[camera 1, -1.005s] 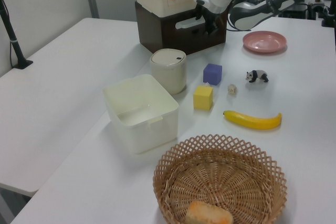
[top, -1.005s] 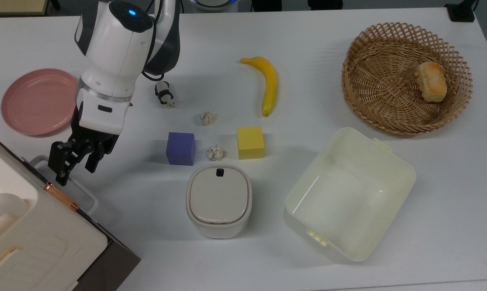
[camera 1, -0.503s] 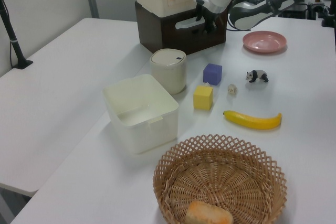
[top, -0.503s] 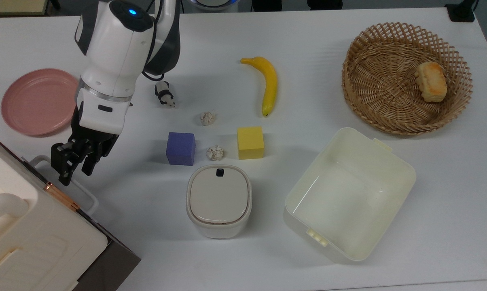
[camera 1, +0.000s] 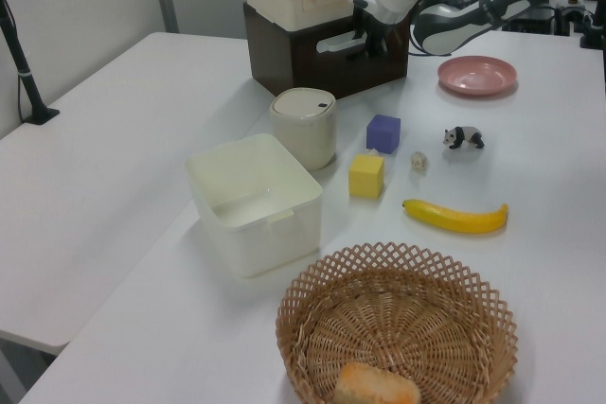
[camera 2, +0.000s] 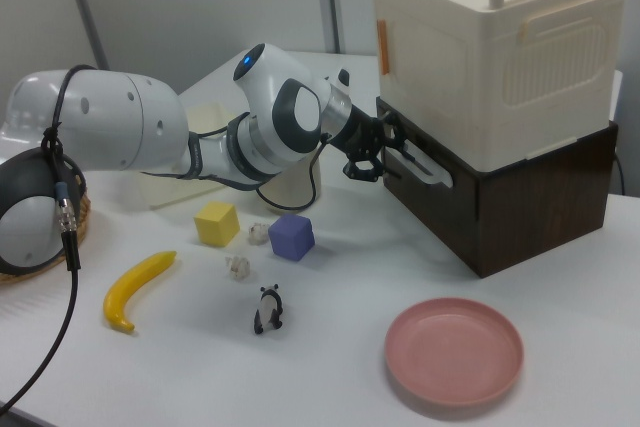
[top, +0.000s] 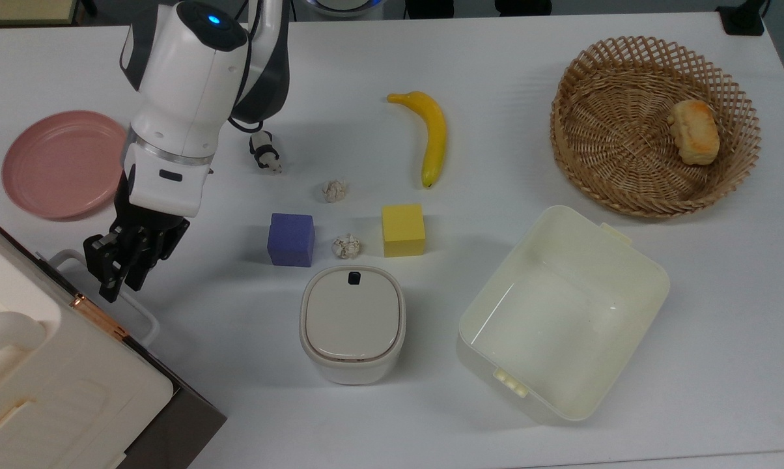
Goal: Open the drawer
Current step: 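Lower the gripper onto the white drawer handle and close on it, then pull the handle outward to slide the drawer open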
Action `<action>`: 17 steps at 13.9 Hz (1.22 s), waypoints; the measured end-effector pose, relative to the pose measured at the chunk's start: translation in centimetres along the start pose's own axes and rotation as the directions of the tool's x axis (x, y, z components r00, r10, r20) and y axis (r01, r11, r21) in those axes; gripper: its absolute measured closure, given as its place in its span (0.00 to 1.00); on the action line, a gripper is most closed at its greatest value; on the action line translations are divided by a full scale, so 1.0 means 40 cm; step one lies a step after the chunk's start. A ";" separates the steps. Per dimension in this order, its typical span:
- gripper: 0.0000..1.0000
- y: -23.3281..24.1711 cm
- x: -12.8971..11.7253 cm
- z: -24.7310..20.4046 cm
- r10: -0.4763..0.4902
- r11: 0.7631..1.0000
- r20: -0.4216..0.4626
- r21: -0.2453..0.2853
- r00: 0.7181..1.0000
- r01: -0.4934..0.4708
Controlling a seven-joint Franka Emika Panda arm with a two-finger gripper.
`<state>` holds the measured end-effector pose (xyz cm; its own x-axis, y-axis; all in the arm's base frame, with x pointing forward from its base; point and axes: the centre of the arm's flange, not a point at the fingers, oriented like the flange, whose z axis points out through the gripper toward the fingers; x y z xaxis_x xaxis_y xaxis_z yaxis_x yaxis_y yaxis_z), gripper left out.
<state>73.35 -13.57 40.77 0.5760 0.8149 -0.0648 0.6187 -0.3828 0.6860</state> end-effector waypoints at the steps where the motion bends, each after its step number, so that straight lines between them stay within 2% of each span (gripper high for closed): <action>1: 0.64 0.001 0.000 -0.001 0.000 1.000 -0.001 -0.002 1.000 0.000; 3: 0.76 0.007 0.000 -0.004 0.002 1.000 -0.003 -0.008 1.000 -0.002; 5: 0.81 0.009 0.000 -0.005 0.004 1.000 -0.004 -0.009 1.000 -0.004; 17: 0.82 0.006 -0.001 -0.011 0.004 1.000 -0.005 -0.006 1.000 -0.004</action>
<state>73.25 -13.49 41.26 0.5762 0.8152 -0.0583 0.6128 -0.3837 0.6909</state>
